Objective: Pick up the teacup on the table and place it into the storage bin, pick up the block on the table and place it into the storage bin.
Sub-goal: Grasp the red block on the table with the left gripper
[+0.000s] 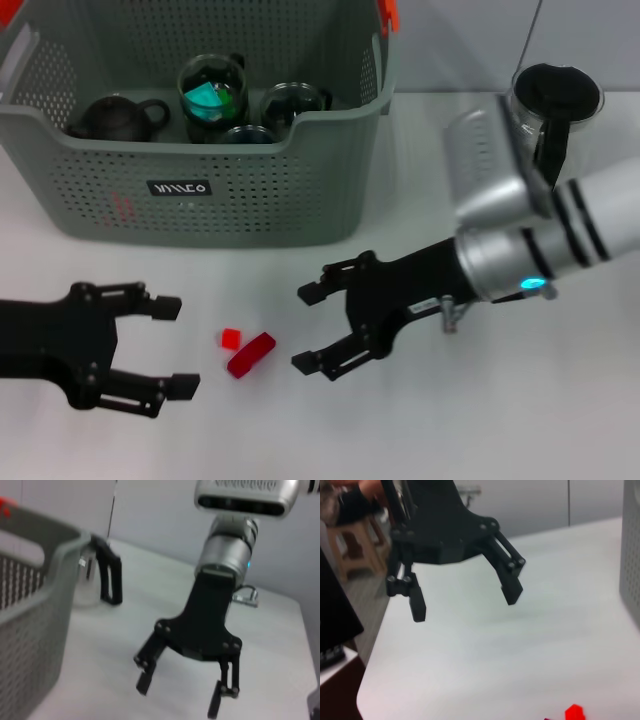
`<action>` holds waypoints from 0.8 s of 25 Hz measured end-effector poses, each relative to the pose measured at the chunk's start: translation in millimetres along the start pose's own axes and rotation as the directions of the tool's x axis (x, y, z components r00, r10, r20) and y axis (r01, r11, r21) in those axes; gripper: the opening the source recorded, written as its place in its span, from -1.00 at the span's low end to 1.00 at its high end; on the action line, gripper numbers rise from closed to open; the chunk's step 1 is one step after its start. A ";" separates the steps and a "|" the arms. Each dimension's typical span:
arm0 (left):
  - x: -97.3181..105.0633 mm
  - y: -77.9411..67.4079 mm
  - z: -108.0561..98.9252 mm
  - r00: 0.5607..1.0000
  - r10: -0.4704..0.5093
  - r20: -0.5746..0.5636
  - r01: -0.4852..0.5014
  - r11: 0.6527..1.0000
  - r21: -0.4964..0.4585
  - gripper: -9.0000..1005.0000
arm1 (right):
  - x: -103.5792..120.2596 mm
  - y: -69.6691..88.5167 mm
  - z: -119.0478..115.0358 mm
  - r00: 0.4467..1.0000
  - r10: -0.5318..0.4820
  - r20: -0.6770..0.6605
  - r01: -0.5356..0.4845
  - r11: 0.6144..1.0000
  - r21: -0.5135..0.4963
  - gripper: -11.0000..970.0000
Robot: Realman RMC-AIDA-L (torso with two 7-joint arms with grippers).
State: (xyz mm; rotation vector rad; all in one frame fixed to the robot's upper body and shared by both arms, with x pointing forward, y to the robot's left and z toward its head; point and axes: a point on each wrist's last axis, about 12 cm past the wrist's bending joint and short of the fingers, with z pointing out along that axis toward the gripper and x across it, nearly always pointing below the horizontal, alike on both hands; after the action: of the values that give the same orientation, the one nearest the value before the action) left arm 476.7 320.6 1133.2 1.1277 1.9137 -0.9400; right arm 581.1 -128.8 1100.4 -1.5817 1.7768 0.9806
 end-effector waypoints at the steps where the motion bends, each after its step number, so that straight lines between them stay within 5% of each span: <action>1: 1.8 0.4 0.1 1.000 -0.006 -0.013 0.006 1.000 -0.005 0.87 | -1.4 -1.8 4.5 1.000 0.002 -0.019 -0.002 1.000 0.006 0.89; 20: 2.5 6.1 5.3 0.996 -0.009 -0.091 0.008 1.000 -0.011 0.87 | -16.8 -3.7 63.7 0.983 -0.103 -0.153 0.118 0.989 0.093 0.89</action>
State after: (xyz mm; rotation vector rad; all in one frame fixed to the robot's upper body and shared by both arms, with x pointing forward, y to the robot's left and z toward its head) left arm 482.5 319.2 1127.2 1.1756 1.9951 -0.8954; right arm 583.4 -67.3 1076.7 -1.7067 1.7849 0.7253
